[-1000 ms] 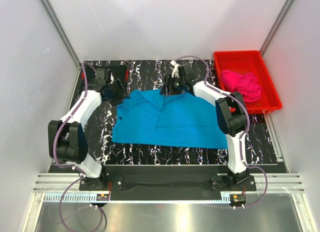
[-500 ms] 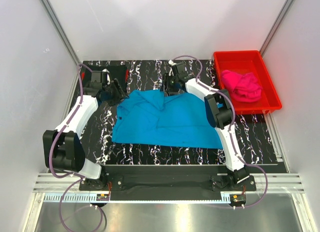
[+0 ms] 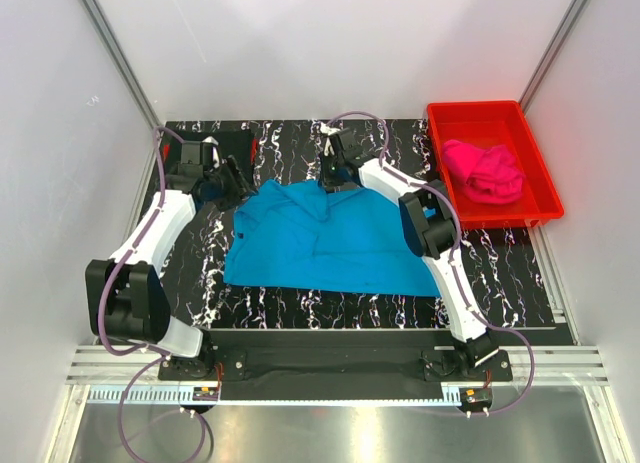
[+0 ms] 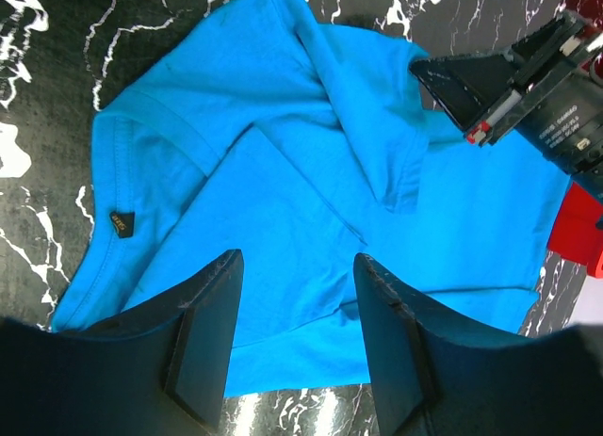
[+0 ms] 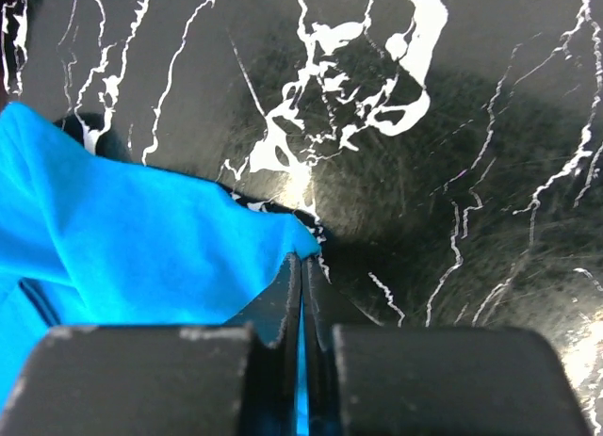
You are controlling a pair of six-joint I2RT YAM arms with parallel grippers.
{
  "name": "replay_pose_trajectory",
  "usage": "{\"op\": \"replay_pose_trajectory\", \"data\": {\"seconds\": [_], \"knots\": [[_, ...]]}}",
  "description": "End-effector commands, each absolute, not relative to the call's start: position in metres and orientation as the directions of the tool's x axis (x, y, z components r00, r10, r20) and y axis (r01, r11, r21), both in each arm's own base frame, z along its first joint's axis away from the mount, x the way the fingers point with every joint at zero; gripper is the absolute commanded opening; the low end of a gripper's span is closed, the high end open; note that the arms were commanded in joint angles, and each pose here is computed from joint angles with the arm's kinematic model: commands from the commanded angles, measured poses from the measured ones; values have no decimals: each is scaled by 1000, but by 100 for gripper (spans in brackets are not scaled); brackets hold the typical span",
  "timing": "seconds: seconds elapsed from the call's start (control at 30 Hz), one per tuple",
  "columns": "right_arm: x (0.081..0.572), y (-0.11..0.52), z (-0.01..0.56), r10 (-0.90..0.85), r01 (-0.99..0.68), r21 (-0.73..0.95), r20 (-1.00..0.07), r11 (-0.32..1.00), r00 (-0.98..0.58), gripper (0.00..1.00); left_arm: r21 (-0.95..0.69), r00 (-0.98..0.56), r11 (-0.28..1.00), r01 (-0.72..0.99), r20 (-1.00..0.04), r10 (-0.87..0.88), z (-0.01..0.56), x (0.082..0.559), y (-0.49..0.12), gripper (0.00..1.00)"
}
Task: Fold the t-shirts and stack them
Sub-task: Fold the tshirt
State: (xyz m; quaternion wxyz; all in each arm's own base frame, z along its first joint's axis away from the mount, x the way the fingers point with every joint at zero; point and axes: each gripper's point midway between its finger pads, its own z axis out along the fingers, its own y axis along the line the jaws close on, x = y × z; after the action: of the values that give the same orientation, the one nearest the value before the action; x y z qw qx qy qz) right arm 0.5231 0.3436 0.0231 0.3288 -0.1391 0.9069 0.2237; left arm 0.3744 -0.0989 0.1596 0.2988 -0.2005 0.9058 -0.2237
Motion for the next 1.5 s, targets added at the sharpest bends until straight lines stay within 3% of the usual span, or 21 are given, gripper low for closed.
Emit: {"op": "replay_pose_trajectory", "data": {"seconds": [0.0,0.13,0.23,0.67,0.73,0.77,0.8,0.9,1.0,1.3,1.47], "knots": [[528,358,77,-108,-470,313,-729,826,-676,0,-502,-678,832,-236,-529,-511,172,388,-81,56],[496,389,144,-135,-575,313,-785,756,-605,0,-497,-678,791,-357,-445,-585,144,387,-56,56],[458,410,159,-196,-638,277,-799,719,-568,0,-514,-654,765,-389,-431,-622,142,382,-44,57],[342,468,116,-310,-696,363,-702,619,-642,1,-513,-623,726,-458,-398,-674,131,353,-19,61],[331,473,112,-323,-697,379,-685,608,-653,8,-521,-641,728,-445,-383,-665,123,344,-24,61],[329,472,112,-317,-687,391,-674,613,-667,24,-543,-644,725,-423,-383,-663,126,342,-28,62],[329,471,113,-312,-678,394,-669,620,-674,33,-550,-657,721,-423,-362,-661,116,333,-33,62],[327,457,139,-285,-659,374,-685,652,-671,43,-647,-662,692,-320,-370,-652,120,331,-53,63],[324,430,165,-234,-607,347,-700,715,-675,47,-676,-697,697,-240,-380,-609,122,327,-77,63],[338,301,183,-9,-298,321,-666,899,-746,45,-635,-755,717,-289,-309,-578,84,322,-127,63],[343,269,185,55,-239,332,-679,912,-732,45,-639,-742,717,-280,-329,-584,83,336,-140,54]]}}
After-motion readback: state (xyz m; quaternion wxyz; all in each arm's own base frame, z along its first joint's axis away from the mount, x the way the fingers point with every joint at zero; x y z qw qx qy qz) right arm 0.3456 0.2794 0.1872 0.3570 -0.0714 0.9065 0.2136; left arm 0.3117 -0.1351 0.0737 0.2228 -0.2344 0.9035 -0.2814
